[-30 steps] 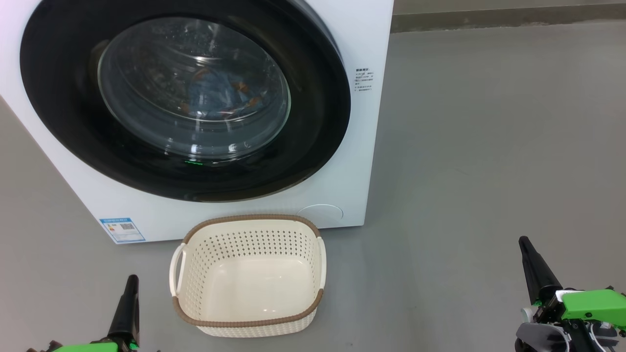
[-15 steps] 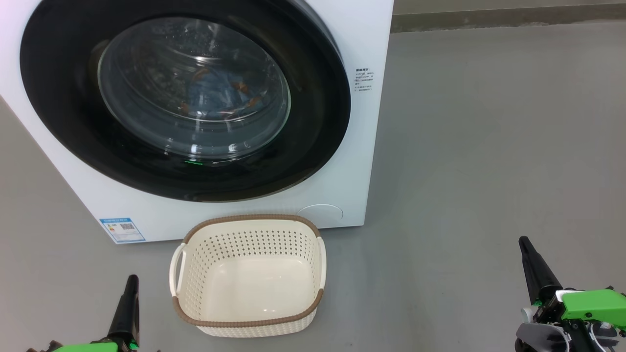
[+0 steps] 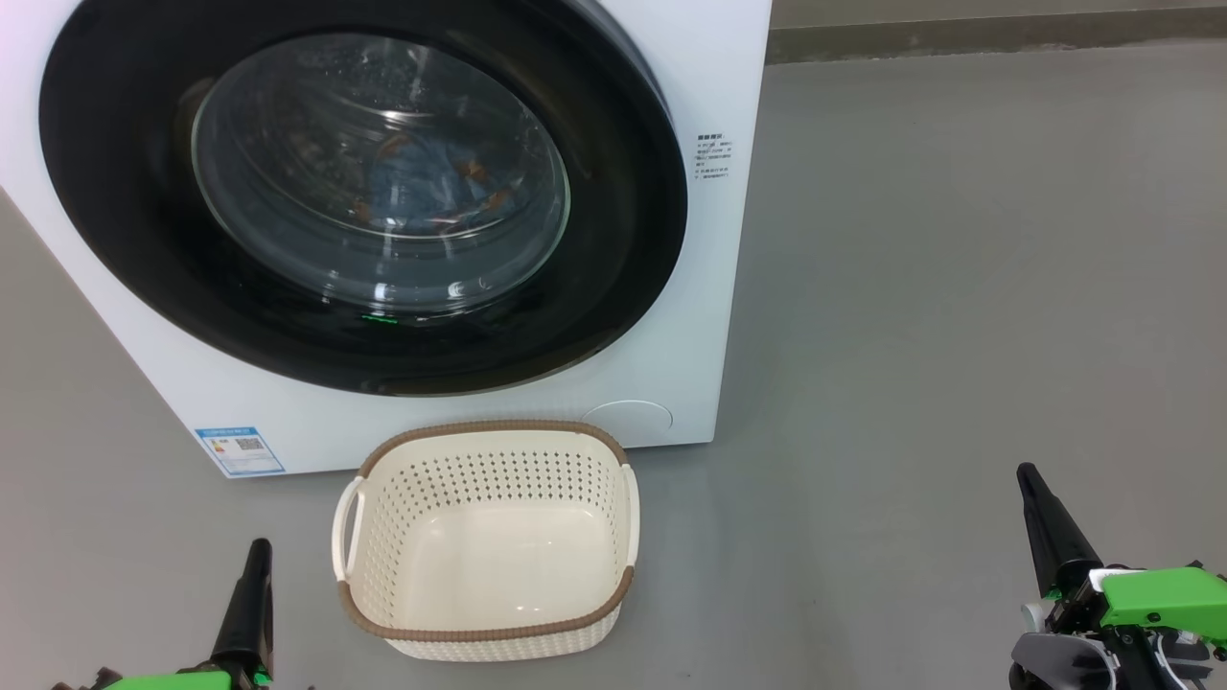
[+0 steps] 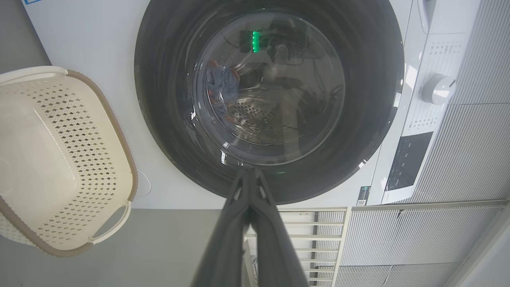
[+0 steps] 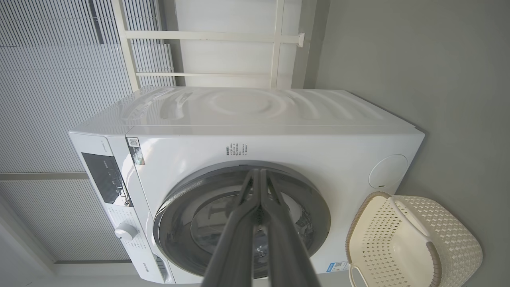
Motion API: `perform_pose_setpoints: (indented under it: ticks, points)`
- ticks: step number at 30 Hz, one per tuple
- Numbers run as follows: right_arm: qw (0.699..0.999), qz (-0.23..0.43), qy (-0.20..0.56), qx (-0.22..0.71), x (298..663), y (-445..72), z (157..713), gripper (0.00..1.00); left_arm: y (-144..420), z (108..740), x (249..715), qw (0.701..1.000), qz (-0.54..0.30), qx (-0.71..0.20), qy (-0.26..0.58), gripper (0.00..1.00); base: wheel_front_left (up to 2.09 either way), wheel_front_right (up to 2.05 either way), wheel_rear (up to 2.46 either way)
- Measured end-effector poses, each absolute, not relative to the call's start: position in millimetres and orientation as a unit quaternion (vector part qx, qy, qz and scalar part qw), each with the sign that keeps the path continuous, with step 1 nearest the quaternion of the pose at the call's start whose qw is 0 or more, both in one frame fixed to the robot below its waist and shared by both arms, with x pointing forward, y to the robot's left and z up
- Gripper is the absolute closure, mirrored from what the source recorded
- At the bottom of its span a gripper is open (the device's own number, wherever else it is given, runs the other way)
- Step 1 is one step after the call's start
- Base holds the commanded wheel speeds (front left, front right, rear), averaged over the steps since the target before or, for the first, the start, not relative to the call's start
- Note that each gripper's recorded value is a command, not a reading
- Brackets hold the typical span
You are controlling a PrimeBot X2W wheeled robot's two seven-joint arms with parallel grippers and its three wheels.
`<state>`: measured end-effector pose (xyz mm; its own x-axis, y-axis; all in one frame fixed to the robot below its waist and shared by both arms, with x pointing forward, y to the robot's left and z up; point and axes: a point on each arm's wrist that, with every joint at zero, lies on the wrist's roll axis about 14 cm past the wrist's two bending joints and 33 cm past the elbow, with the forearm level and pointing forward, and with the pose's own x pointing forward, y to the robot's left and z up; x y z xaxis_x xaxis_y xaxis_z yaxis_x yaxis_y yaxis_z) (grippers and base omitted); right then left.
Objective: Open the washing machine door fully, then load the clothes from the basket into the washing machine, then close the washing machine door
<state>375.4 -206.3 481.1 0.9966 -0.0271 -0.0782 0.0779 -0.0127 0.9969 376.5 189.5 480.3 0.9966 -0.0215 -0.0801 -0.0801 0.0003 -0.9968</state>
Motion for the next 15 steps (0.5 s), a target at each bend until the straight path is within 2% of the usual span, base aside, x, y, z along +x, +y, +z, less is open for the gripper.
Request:
perform_pose_setpoints:
  ticks: [15]
  points:
    - [0.702, -0.037, 0.018, 0.711, 375.4, -206.3, 481.1, 1.00, 189.5, 480.3, 376.6, 0.706, 0.021, -0.707, 0.036, 1.00, 0.00, 0.00, 0.00]
